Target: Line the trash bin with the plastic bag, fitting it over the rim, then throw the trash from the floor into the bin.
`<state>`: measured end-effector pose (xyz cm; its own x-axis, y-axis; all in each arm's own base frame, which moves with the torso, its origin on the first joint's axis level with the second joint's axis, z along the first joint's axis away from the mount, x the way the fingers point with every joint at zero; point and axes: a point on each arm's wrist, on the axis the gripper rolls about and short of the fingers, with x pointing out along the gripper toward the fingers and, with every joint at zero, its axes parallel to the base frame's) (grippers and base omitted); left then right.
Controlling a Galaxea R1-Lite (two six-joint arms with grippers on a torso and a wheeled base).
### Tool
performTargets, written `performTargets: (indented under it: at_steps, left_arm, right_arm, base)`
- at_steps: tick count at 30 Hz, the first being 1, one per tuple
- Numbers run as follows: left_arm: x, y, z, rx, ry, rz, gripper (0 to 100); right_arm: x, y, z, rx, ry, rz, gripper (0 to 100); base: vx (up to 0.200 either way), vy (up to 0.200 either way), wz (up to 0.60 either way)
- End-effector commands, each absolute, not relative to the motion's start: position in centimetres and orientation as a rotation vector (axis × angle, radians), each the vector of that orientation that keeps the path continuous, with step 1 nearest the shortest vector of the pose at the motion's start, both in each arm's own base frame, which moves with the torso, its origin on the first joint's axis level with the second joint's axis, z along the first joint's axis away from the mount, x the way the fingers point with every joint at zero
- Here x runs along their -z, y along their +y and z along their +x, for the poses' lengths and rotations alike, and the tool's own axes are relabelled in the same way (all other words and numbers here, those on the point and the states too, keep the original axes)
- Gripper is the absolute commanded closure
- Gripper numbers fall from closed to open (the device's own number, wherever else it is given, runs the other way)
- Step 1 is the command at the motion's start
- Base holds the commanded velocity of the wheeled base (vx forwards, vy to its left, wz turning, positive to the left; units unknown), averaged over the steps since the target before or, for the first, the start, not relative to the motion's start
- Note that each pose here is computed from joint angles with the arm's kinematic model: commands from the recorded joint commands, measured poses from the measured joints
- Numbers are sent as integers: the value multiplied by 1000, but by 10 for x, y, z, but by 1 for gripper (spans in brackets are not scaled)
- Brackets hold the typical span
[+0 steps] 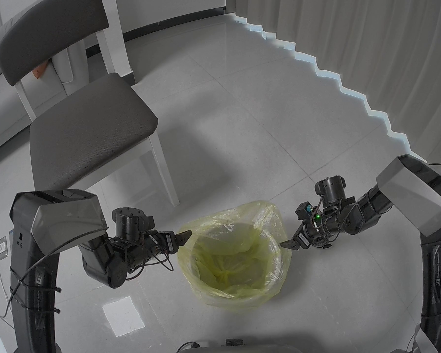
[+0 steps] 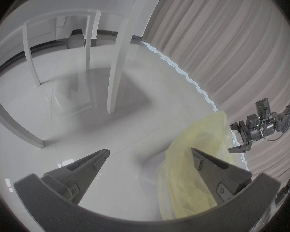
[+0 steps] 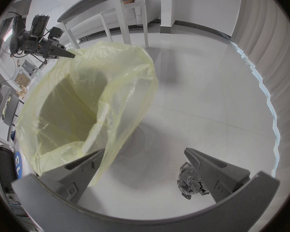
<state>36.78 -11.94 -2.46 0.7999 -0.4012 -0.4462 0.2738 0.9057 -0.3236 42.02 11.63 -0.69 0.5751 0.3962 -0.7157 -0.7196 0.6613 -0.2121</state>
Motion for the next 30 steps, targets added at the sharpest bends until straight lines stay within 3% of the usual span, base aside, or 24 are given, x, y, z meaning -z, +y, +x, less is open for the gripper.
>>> performTargets:
  at_steps: [1,12,19,24,30]
  left_arm:
    - [39,-130,391,363,569,-238,0]
    - [55,-129,398,339,706,-191,0]
    - [43,-119,382,339,700,-200,0]
    - [18,-117,371,370,622,-230,0]
    - [9,-109,351,394,651,-247,0]
  right_arm:
    - [31,115,433,-687,716,-519,0]
    - [40,118,443,-708,807,-513,0]
    - [43,117,435,-733,833,-540,0]
    - [19,113,427,-723,806,-542,0]
    - [-8,100,418,-698,783,-541,0]
  base:
    - [0,0,0]
    - [0,0,0]
    - [0,0,0]
    - [0,0,0]
    - [0,0,0]
